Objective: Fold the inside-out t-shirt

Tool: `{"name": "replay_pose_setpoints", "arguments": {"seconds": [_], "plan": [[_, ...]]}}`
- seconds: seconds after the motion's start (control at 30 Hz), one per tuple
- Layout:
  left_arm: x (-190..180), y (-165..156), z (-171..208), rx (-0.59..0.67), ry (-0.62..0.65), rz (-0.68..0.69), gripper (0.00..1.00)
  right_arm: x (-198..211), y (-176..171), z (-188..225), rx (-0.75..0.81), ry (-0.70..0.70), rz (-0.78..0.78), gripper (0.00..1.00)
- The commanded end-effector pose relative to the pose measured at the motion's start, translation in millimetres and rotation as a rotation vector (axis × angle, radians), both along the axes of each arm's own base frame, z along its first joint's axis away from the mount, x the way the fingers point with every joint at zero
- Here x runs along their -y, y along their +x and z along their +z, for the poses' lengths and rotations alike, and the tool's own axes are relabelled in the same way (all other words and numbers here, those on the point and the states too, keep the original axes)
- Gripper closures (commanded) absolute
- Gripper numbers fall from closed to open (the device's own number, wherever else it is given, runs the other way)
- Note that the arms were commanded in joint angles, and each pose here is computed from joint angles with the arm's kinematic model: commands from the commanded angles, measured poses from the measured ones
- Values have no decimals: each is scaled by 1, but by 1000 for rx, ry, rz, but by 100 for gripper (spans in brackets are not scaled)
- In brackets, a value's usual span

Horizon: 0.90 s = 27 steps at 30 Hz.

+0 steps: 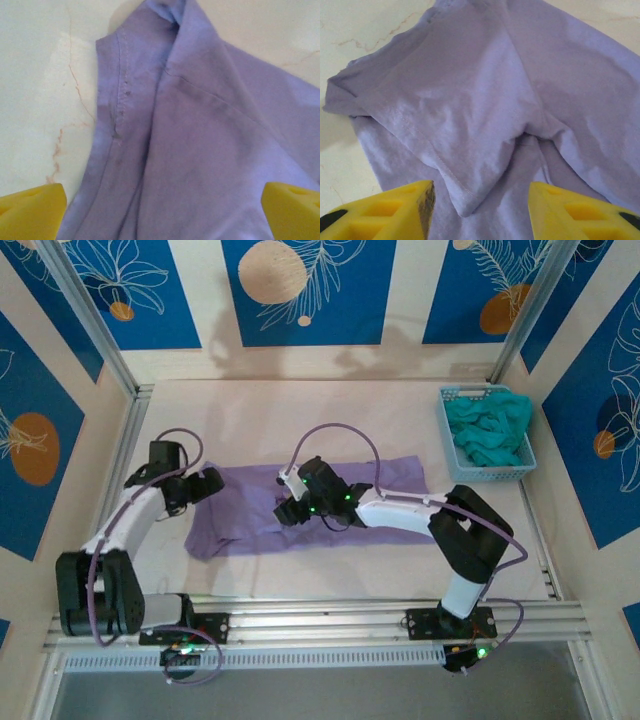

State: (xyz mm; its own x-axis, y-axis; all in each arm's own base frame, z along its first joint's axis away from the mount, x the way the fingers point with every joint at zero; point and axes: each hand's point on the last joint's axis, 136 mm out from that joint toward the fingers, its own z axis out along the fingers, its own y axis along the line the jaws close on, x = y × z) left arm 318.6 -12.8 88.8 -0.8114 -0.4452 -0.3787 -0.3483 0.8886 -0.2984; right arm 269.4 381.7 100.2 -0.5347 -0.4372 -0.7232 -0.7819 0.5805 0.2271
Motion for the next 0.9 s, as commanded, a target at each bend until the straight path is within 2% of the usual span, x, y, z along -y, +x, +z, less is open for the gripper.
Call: {"name": "replay_pose_setpoints", "arguments": {"seconds": [0.0, 0.2, 0.53, 0.67, 0.87], "plan": [[-6, 13, -13, -4, 65, -12, 0, 11, -7, 11, -39, 41, -31, 46], [7, 9, -44, -90, 37, -93, 0, 28, -2, 10, -46, 61, -80, 45], [36, -6, -77, -151, -72, -185, 0, 32, -4, 10, -53, 69, -87, 44], [54, -10, -75, -136, -123, -238, 8, 36, -4, 10, -48, 65, -100, 44], [74, -13, -65, -77, -150, -289, 27, 38, -4, 10, -48, 69, -115, 44]]}}
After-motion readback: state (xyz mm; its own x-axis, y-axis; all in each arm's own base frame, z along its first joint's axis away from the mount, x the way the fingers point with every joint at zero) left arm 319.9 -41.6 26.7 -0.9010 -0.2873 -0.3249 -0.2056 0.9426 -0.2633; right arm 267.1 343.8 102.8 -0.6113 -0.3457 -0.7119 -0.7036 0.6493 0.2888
